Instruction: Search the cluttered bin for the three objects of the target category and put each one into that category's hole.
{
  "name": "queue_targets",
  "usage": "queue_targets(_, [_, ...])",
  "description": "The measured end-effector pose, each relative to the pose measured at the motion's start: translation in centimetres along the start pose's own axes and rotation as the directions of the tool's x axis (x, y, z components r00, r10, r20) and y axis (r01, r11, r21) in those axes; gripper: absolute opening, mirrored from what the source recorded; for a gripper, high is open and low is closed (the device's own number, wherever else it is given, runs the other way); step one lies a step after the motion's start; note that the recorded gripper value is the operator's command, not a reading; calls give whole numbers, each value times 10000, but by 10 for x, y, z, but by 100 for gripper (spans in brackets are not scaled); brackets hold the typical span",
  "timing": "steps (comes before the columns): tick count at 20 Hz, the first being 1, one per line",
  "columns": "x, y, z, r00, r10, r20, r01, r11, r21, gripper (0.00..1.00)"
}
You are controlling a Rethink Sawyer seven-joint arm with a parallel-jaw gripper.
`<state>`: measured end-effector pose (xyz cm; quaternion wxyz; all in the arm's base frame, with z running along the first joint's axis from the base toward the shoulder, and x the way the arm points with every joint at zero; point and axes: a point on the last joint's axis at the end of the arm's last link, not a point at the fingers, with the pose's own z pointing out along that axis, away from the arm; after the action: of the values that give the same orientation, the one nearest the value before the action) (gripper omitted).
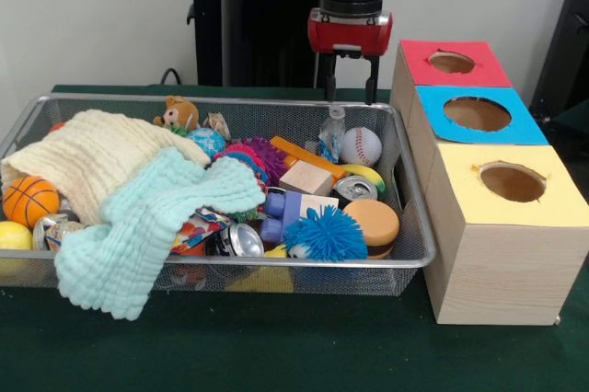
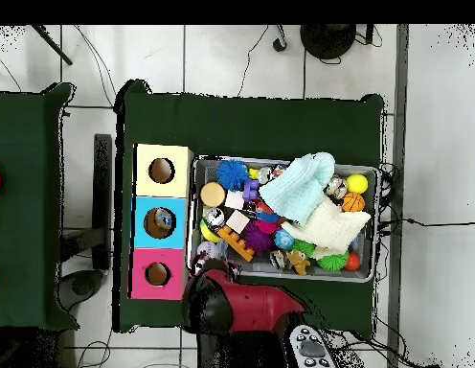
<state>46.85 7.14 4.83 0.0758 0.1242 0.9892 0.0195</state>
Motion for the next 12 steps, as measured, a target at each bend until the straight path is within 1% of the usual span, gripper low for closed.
queue_targets(6, [12,-2,10,9998,-199,-49,199,9998,56,100])
queue_targets(12, [20,-11,16,9990,-421,154,417,9989,224,100])
